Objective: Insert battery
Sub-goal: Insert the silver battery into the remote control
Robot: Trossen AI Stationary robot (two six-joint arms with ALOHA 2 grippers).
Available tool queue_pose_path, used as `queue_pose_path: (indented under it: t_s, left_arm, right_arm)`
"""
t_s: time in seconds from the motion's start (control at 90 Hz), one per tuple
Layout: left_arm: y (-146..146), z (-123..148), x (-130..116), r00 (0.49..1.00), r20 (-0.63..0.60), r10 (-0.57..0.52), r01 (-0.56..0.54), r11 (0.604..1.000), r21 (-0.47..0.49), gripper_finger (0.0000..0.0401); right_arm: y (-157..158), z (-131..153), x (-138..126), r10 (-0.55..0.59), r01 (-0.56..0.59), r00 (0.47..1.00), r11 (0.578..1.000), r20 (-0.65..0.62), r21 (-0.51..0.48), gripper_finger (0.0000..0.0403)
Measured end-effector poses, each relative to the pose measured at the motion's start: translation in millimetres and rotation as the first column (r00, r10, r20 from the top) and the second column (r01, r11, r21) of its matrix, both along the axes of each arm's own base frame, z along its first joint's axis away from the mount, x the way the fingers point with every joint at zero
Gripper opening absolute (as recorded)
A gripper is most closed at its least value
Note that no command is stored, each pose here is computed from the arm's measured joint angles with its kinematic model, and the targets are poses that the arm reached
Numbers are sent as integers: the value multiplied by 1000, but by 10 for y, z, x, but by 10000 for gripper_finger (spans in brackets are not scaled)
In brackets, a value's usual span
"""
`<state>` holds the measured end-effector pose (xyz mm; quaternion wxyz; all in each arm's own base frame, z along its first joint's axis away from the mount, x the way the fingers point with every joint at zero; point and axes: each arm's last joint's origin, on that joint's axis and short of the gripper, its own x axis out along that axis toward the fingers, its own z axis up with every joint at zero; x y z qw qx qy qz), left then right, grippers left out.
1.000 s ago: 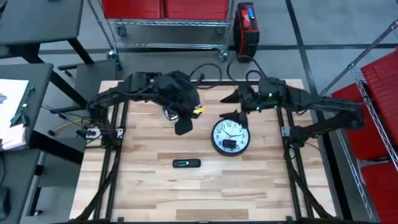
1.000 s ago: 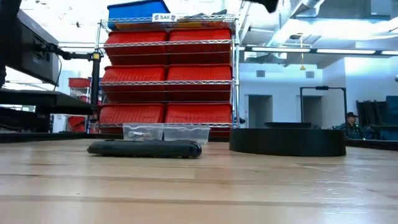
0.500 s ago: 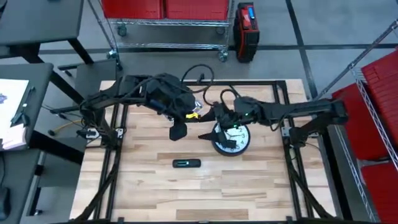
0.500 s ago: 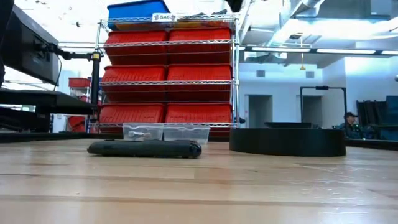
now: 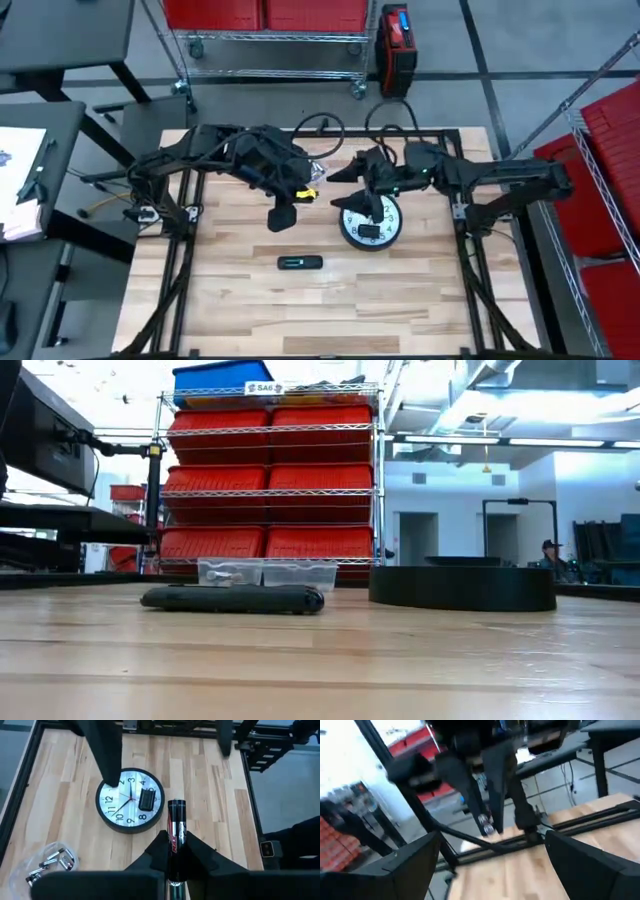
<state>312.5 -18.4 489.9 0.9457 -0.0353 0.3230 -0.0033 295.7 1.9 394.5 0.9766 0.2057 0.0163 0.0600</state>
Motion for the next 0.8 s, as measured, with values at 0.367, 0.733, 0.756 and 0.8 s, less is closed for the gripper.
queue_pose_path:
  t_s: [0.367,0.733,0.756,0.8]
  left_arm:
    - [-2,-20,27,1000,-7,8,-8,1000,-10,13]
    - [-2,-21,26,1000,-8,10,-11,1000,-13,13]
    - [-2,-21,26,1000,-8,10,-10,1000,-13,13]
    - [-2,-21,26,1000,-8,10,-10,1000,-13,13]
  right_arm:
    - [-85,-4,36,-174,176,984,979,32,-99,348]
    - [-151,-3,29,-207,207,978,977,23,-44,348]
    - [-150,-3,29,-200,201,980,979,24,-48,348]
    - [-144,-3,30,-183,184,983,981,25,-62,348]
